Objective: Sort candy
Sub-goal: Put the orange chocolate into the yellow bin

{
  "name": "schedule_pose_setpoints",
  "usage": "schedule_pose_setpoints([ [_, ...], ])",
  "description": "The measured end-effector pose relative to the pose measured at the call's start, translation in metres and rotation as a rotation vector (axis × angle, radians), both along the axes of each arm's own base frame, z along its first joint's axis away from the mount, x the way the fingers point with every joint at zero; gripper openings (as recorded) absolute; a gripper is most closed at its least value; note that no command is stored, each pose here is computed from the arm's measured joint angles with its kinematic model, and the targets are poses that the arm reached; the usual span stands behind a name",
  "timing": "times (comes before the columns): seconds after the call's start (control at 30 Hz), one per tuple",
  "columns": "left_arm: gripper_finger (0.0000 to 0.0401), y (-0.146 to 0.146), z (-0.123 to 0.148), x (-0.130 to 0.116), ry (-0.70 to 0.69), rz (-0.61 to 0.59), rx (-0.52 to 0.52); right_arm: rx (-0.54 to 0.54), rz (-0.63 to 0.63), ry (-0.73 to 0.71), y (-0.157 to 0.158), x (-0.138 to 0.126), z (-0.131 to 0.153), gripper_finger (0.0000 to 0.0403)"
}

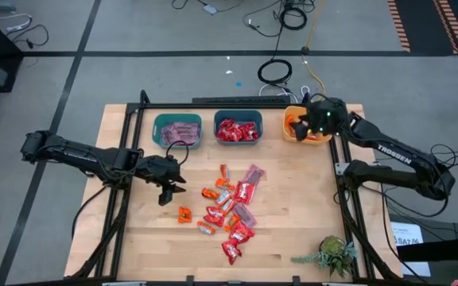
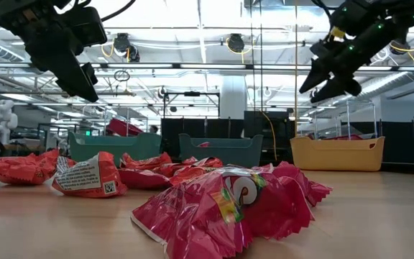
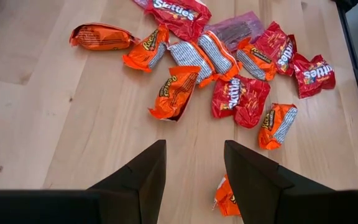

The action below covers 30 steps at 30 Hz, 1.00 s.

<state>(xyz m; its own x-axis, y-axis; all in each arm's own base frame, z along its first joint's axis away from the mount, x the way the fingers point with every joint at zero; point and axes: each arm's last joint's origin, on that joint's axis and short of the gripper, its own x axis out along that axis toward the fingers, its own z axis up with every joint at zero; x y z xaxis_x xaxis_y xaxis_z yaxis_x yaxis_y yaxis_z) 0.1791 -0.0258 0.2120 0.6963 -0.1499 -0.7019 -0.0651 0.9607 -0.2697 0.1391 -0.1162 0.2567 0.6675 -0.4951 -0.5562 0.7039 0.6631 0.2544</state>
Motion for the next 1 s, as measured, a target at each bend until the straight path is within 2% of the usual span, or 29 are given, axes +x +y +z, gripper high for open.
schedule_pose_setpoints([
  [0.17, 0.0171, 0.000, 0.000, 0.000, 0.000, 0.000, 0.000, -0.018, 0.169, 0.007, 0.019, 0.022, -0.003, 0.0248],
  [0.33, 0.0171, 0.000, 0.000, 0.000, 0.000, 0.003, 0.004, -0.011, 0.287, -0.061, 0.036, 0.051, -0.005, 0.0239],
  [0.53, 0.0171, 0.000, 0.000, 0.000, -0.001, 0.004, 0.004, -0.053, 0.427, -0.131, 0.058, 0.090, -0.015, 0.0238],
  [0.73, 0.0171, 0.000, 0.000, 0.000, 0.001, 0.004, 0.005, -0.103, 0.427, -0.094, 0.077, 0.122, -0.040, 0.0238],
  [1.0, 0.0171, 0.000, 0.000, 0.000, 0.002, 0.005, 0.006, -0.078, 0.370, -0.129, 0.090, 0.151, -0.071, 0.0238],
])
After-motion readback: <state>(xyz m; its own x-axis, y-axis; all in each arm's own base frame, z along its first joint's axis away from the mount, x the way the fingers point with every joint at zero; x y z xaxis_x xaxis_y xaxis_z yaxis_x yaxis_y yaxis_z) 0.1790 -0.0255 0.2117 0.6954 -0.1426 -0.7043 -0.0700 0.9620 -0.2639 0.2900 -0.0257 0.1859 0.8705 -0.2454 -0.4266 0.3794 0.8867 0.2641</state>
